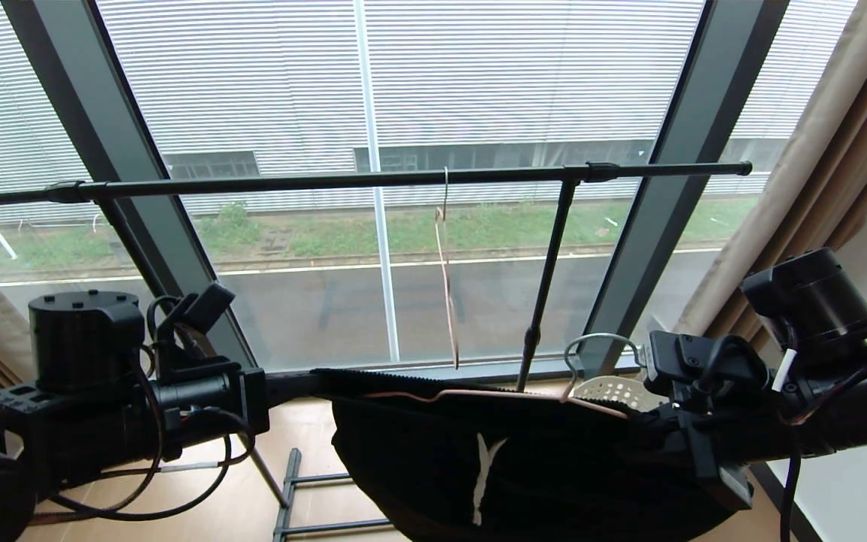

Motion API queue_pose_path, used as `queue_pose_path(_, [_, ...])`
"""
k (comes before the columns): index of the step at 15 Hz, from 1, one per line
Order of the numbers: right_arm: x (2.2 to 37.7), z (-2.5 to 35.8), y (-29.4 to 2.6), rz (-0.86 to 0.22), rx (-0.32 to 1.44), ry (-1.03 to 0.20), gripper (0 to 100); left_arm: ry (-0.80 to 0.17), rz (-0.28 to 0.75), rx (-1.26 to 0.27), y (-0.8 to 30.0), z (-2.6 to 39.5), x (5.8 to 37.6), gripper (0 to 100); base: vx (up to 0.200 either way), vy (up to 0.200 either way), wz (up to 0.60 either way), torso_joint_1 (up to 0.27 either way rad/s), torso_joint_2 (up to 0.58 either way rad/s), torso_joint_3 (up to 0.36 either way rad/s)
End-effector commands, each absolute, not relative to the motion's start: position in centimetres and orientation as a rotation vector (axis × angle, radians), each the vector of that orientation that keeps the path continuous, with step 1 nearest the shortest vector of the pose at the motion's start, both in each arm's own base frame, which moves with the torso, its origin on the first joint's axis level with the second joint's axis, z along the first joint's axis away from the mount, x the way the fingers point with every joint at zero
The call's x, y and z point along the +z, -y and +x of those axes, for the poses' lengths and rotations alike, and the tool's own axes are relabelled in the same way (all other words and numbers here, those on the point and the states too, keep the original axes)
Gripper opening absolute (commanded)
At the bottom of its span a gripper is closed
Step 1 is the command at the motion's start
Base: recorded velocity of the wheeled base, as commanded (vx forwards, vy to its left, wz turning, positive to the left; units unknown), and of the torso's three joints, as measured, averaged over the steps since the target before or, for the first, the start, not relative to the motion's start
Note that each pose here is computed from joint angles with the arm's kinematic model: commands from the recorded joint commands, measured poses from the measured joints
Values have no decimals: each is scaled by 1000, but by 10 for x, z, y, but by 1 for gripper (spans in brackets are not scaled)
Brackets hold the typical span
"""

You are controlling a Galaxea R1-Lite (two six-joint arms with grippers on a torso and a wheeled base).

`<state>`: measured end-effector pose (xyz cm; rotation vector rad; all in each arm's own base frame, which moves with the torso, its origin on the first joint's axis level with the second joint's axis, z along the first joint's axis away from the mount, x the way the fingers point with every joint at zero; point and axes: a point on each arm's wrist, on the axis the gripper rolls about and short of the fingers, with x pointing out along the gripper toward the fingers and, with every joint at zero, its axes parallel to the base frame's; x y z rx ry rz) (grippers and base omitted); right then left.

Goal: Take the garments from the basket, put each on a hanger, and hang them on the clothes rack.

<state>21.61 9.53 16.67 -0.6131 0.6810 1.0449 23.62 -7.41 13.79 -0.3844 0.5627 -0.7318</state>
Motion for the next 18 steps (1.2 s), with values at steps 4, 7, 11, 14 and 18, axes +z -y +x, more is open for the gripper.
queue_pose_path(4, [164, 212, -94, -608, 1052, -693, 0, -478, -236, -746, 94, 230, 195, 0, 0, 0, 0, 0, 0, 0])
queue_pose_path(7, [163, 212, -94, -586, 1042, -708, 0, -494, -124, -671, 122, 226, 202, 0, 0, 0, 0, 0, 0, 0])
queue_pose_path(11, [170, 211, -94, -566, 1025, -689, 0, -547, 7, -742, 150, 220, 230, 0, 0, 0, 0, 0, 0, 0])
queue_pose_path(14, [170, 213, -97, -548, 1020, -681, 0, -569, 70, -753, 171, 215, 249, 0, 0, 0, 0, 0, 0, 0])
queue_pose_path(18, [169, 222, -101, -548, 1017, -661, 0, -599, 106, -789, 185, 206, 244, 0, 0, 0, 0, 0, 0, 0])
